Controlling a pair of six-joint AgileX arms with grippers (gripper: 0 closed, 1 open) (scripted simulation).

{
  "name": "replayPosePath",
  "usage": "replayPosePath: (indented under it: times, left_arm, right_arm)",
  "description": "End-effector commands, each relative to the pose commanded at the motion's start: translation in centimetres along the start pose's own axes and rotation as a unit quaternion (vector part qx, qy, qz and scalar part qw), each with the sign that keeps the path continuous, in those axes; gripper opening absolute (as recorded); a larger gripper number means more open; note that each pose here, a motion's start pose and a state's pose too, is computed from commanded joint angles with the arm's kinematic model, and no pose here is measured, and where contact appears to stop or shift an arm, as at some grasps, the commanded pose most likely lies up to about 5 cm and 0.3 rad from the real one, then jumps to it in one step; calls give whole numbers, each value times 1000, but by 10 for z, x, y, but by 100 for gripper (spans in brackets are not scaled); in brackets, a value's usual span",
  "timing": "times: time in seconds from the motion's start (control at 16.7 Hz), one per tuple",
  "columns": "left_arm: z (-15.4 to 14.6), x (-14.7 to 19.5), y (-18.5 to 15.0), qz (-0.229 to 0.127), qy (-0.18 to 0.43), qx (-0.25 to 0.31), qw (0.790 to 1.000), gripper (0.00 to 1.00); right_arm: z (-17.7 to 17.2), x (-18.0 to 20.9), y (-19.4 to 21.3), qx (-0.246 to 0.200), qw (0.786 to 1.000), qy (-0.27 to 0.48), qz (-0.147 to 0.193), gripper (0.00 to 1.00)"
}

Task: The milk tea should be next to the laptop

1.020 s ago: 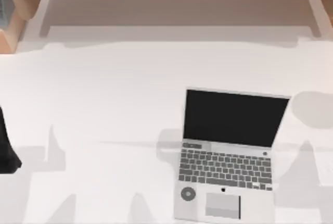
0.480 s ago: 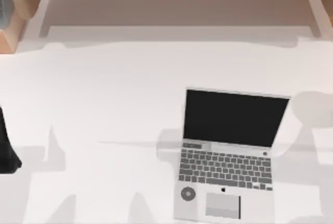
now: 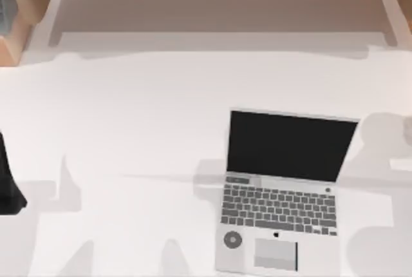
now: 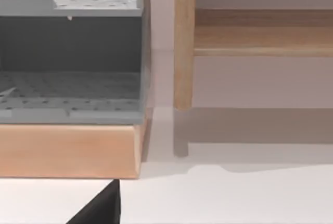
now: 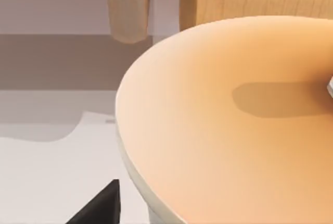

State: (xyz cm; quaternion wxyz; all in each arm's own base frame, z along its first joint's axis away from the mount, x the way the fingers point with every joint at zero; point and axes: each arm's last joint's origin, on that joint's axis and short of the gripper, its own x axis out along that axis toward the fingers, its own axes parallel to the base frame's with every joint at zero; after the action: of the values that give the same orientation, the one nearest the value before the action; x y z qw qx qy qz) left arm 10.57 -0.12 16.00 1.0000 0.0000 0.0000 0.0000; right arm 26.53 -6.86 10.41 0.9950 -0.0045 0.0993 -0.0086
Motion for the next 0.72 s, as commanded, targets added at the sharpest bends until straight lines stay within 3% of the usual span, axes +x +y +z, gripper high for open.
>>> replayPosePath:
  times: [0.18,0.72]
  left_arm:
    - [0,0,0,0,0,0,1000,100]
    - [0,0,0,0,0,0,1000,100]
  right_arm:
    - [0,0,0,0,1000,0,0,100]
    - [0,0,0,0,1000,0,0,32]
